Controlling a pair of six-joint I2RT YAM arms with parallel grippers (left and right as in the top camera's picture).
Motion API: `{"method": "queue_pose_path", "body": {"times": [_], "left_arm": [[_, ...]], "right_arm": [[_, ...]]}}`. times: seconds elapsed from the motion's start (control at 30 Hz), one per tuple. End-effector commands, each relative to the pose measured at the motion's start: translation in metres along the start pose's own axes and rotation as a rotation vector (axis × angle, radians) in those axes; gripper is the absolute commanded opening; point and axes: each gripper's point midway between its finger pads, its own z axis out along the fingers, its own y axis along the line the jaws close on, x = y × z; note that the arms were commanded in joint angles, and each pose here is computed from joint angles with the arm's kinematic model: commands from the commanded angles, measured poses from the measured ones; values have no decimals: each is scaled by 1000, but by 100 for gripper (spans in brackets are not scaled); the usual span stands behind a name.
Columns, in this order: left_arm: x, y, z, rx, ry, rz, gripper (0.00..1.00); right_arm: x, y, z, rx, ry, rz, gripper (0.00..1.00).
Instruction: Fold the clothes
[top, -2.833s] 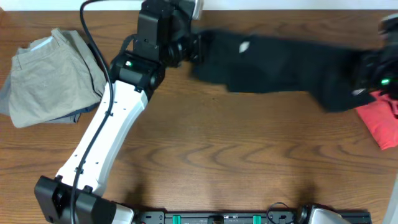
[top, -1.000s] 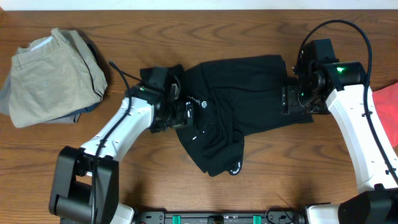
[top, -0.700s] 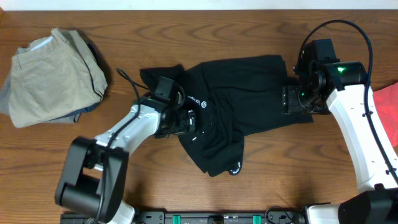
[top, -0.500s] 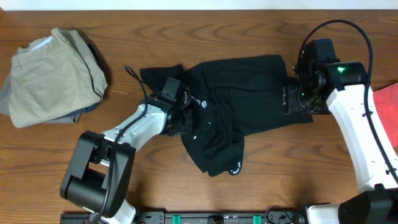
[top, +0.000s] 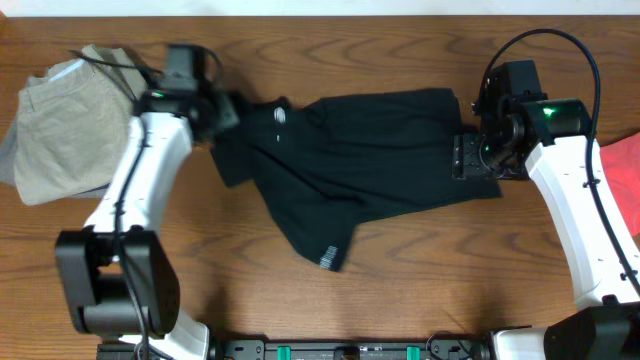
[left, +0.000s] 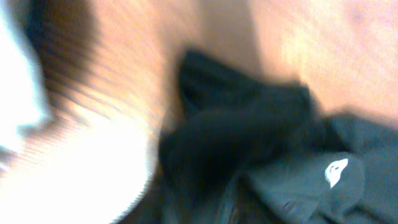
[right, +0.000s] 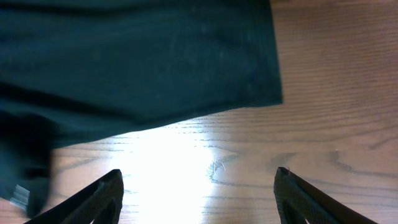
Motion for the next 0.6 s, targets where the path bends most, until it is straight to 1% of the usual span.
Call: {"method": "queue_pose_path", "body": {"times": [0.0, 0.03, 0.07, 0.17, 0.27, 0.33, 0.43, 0.47, 0.57], "left_arm": [[-5, 15, -13, -26, 7, -30, 82], [6, 19, -11, -41, 52, -32, 96], [17, 23, -11, -60, 94, -33, 98], [63, 32, -11, -111, 270, -24, 98], [109, 27, -14, -91, 434, -19, 98], [135, 22, -14, -76, 516, -10, 98], [161, 19, -6, -80, 567, 6, 98], [168, 18, -2, -82, 571, 5, 100], [190, 16, 8, -103, 582, -32, 93]], "right_arm": [[-2, -6, 1, 10, -1, 24, 76], [-2, -6, 1, 10, -1, 25, 76], [-2, -6, 1, 10, -1, 24, 76], [-2, -6, 1, 10, 0, 24, 76], [-1, -6, 1, 10, 0, 24, 77], [-1, -6, 1, 10, 0, 24, 76], [-1, -6, 1, 10, 2, 25, 77], [-1, -6, 1, 10, 1, 25, 76], [-1, -6, 1, 10, 2, 25, 77]]}}
